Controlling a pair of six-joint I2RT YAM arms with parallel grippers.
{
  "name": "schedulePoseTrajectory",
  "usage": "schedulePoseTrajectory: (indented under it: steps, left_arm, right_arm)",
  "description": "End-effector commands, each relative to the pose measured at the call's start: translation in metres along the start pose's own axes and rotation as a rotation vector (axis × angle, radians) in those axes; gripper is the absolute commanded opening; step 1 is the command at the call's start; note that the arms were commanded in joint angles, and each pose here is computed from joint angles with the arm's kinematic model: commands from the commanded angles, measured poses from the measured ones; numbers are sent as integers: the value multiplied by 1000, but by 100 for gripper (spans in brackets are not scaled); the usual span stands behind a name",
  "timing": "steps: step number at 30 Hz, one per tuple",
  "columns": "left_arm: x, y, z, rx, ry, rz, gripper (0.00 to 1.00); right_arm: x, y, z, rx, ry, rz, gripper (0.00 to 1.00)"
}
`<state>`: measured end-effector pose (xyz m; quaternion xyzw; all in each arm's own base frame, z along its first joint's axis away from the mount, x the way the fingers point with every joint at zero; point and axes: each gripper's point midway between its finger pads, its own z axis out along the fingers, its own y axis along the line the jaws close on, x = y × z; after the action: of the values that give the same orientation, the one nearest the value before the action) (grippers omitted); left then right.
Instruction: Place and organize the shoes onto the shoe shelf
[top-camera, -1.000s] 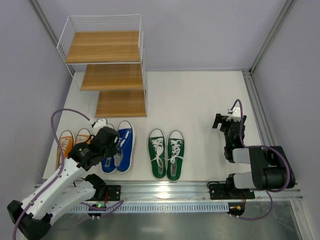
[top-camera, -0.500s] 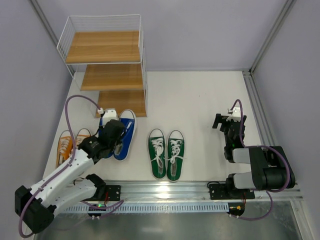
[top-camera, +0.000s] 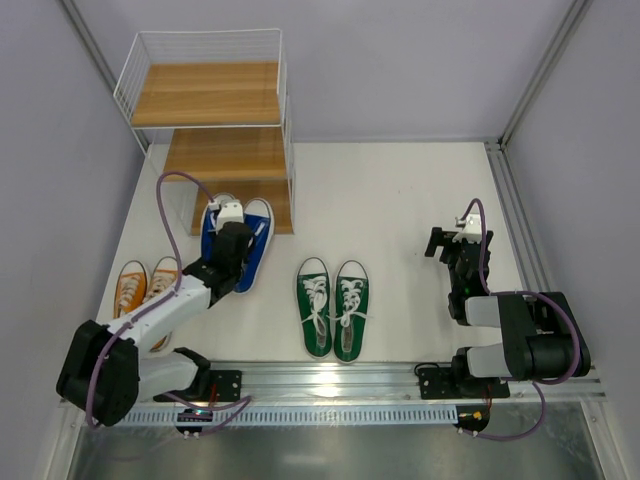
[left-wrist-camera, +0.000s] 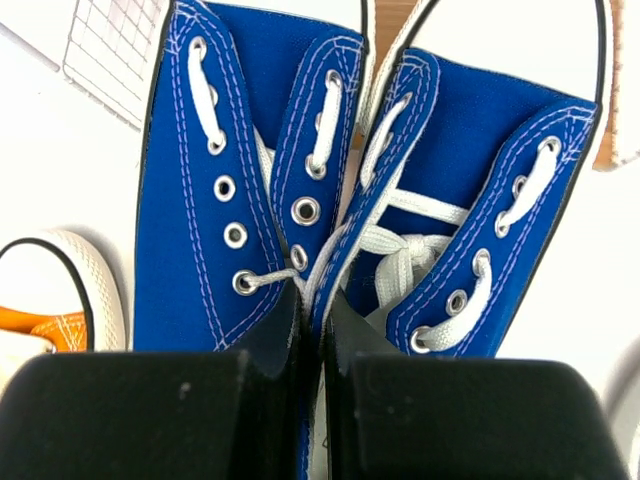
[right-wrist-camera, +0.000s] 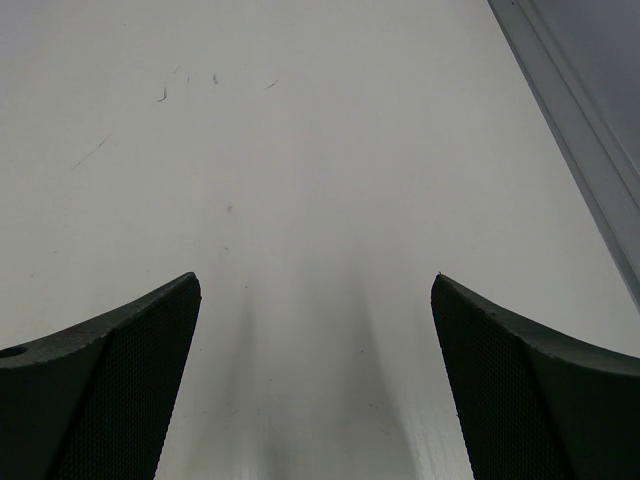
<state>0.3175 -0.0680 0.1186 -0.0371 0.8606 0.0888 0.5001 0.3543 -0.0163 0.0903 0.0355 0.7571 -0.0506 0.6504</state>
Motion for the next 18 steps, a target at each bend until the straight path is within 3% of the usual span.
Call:
schedulePoseTrajectory:
  steps: [1, 18]
  left_arm:
    - [-84, 3, 7, -10, -275, -187, 0]
    - [-103, 6, 68, 3, -398, -280, 0]
  right_arm:
    - [-30, 1, 7, -3, -104, 18, 97]
    - [-30, 1, 7, -3, -104, 18, 97]
